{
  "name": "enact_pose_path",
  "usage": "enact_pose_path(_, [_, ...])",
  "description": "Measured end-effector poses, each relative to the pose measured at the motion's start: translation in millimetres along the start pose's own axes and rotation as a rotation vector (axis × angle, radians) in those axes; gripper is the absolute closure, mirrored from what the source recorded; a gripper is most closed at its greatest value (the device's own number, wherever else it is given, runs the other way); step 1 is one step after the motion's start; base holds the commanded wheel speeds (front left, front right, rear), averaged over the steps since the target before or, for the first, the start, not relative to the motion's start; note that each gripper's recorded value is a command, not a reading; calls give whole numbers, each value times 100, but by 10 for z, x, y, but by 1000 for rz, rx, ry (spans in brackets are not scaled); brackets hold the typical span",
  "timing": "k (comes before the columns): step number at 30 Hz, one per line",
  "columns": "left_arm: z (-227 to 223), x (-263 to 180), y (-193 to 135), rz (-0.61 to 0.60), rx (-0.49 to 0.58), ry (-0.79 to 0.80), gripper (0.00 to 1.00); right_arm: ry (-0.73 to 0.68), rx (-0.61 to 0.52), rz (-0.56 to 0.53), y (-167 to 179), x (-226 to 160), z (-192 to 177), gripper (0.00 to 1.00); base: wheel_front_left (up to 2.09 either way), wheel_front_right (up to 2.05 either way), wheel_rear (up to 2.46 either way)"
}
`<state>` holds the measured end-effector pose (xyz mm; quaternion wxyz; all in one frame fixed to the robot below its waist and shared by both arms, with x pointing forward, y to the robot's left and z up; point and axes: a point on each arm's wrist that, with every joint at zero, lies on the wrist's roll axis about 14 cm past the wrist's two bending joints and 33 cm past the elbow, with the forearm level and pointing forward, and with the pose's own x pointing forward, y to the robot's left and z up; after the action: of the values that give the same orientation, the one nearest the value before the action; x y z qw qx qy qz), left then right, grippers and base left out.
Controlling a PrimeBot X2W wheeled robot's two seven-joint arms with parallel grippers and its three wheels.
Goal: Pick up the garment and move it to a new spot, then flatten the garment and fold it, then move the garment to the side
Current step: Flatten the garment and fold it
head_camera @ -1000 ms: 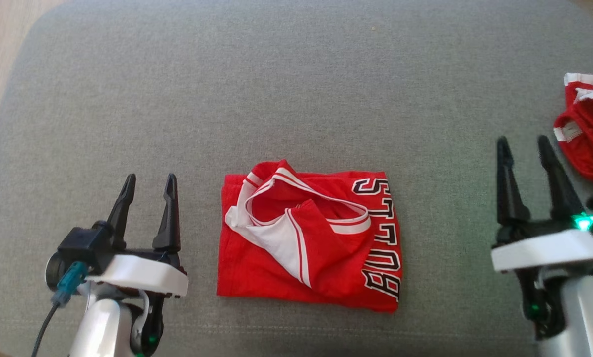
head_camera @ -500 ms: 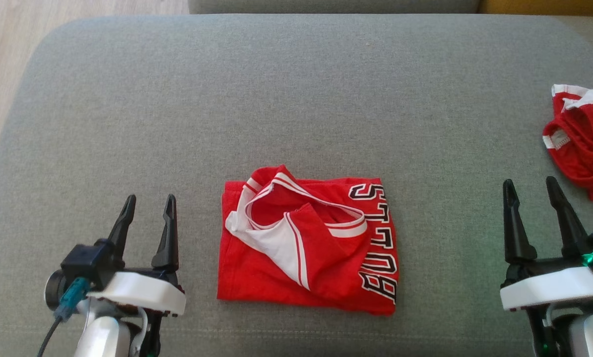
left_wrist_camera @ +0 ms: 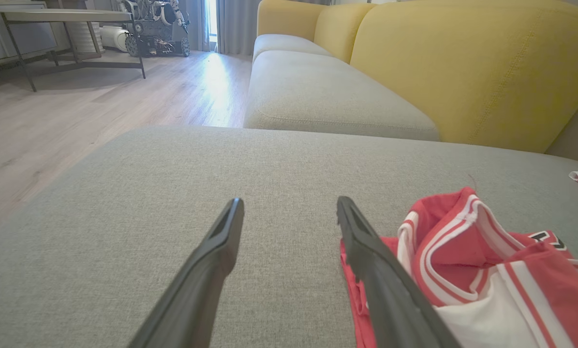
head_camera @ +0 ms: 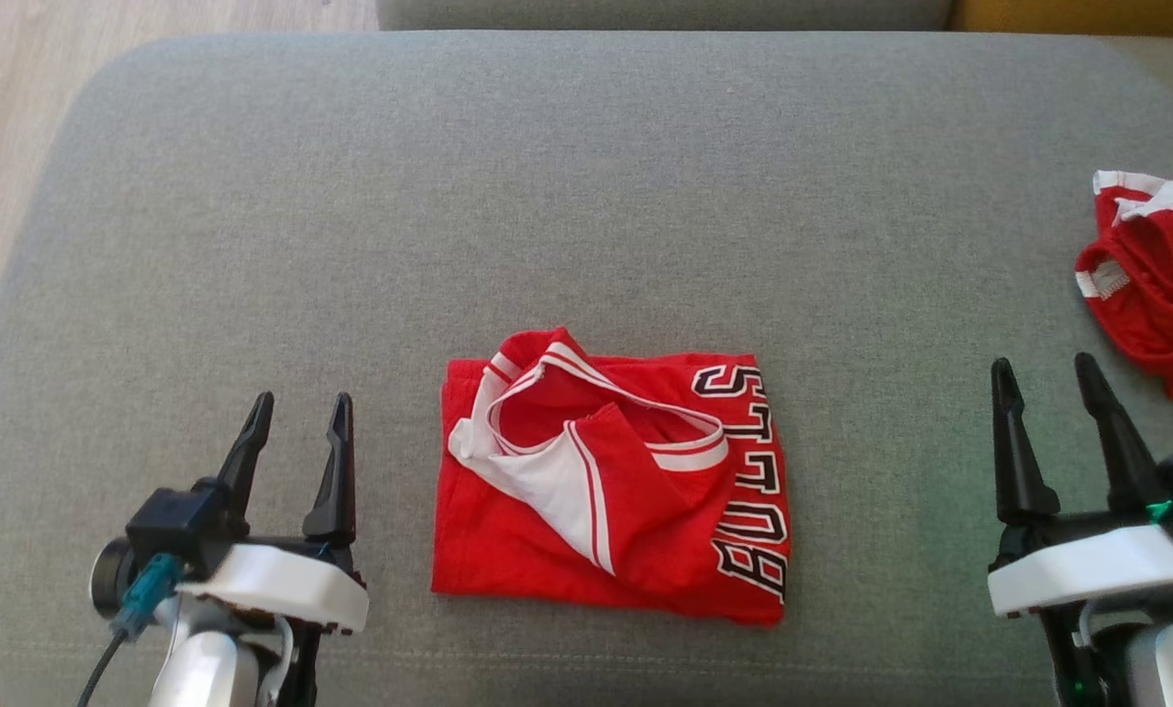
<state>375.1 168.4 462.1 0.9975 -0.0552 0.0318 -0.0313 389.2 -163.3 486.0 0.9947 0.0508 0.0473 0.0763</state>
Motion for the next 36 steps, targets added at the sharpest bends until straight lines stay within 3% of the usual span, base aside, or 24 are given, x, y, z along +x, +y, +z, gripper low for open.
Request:
enact_pose_path(1, [-3, 0, 2, 0, 0, 1, 0, 9, 1, 0, 1, 2, -19, 100, 0, 0, 0])
enact_pose_path(7, [-42, 6, 27, 10, 4, 13, 0, 72, -12, 59, 167, 31, -158, 100, 0, 0, 0])
enact_pose_path(15, [-43, 64, 48, 15, -2, 13, 0, 209, 17, 331, 1069, 30, -536, 100, 0, 0, 0])
enact_pose_path(20, [-16, 83, 45, 14, -1, 6, 0, 252, 33, 430, 1394, 44, -648, 100, 0, 0, 0])
enact_pose_path(31, [-55, 21, 110, 42, -12, 19, 0, 408, 48, 557, 1797, -93, -1071, 100, 0, 0, 0])
enact_pose_path(36, [-53, 10, 124, 50, -14, 18, 0, 418, 60, 608, 1960, -88, -1092, 100, 0, 0, 0])
